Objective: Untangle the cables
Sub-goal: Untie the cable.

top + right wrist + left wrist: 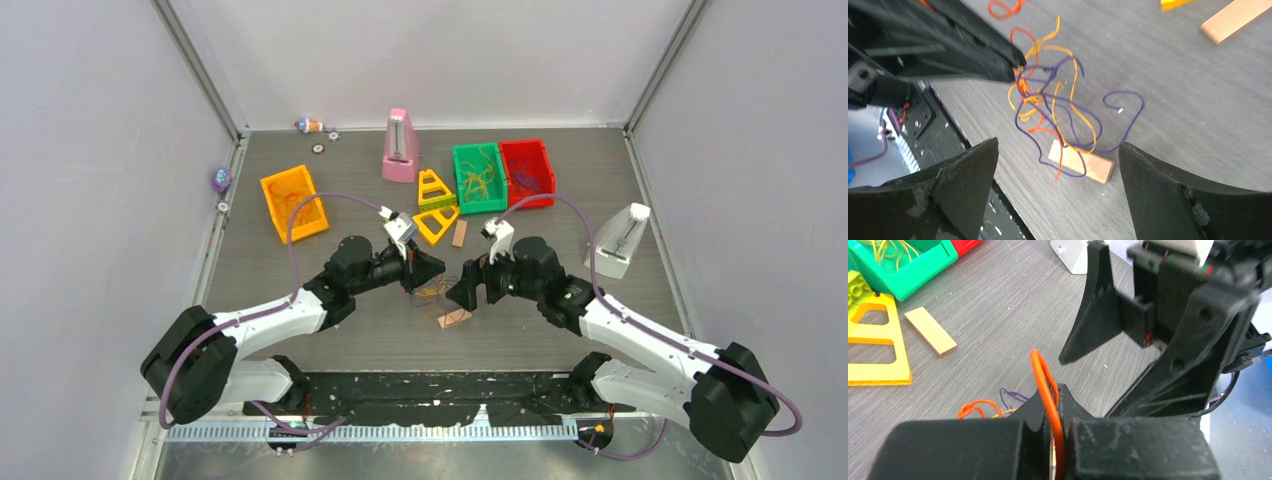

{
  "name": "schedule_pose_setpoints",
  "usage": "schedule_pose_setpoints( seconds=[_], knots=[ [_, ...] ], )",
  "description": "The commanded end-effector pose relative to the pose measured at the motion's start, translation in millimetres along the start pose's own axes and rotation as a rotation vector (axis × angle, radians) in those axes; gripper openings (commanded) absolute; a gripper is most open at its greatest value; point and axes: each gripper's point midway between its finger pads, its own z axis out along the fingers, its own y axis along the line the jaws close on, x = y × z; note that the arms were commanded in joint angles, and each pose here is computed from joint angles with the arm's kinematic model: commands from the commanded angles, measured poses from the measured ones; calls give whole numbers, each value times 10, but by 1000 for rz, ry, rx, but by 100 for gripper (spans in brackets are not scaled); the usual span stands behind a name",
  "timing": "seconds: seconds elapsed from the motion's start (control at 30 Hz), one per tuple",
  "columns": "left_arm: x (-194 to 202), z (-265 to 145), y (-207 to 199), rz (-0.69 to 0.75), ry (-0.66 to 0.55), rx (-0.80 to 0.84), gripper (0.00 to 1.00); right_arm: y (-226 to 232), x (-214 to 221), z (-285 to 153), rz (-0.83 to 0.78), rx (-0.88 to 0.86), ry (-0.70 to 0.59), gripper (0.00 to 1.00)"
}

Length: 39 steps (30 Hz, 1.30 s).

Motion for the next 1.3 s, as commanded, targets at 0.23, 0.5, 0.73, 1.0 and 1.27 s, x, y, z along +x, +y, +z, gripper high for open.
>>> schedule_pose_setpoints(
  seconds=[0.23,0.5,0.73,1.0,1.27],
  knots=[
    [-580,-57,-316,-75,-110,83,0,304,-12,349,-74,-206,-95,81],
    [-962,-323,115,-178,-159,-127,0,-80,-121,325,-19,25,-158,5],
    [-1183,-1293,1037,-295,-302,-559,0,-1157,-8,-290,210,549,-243,5],
    [-1115,-1983,1460,-351,-364,-878,0,-1746,101,-897,427,759,-354,5],
    [-1326,-2369,1596,-315,-398,-1061,0,-1682,-8,-895,371,701,-349,5]
  ],
)
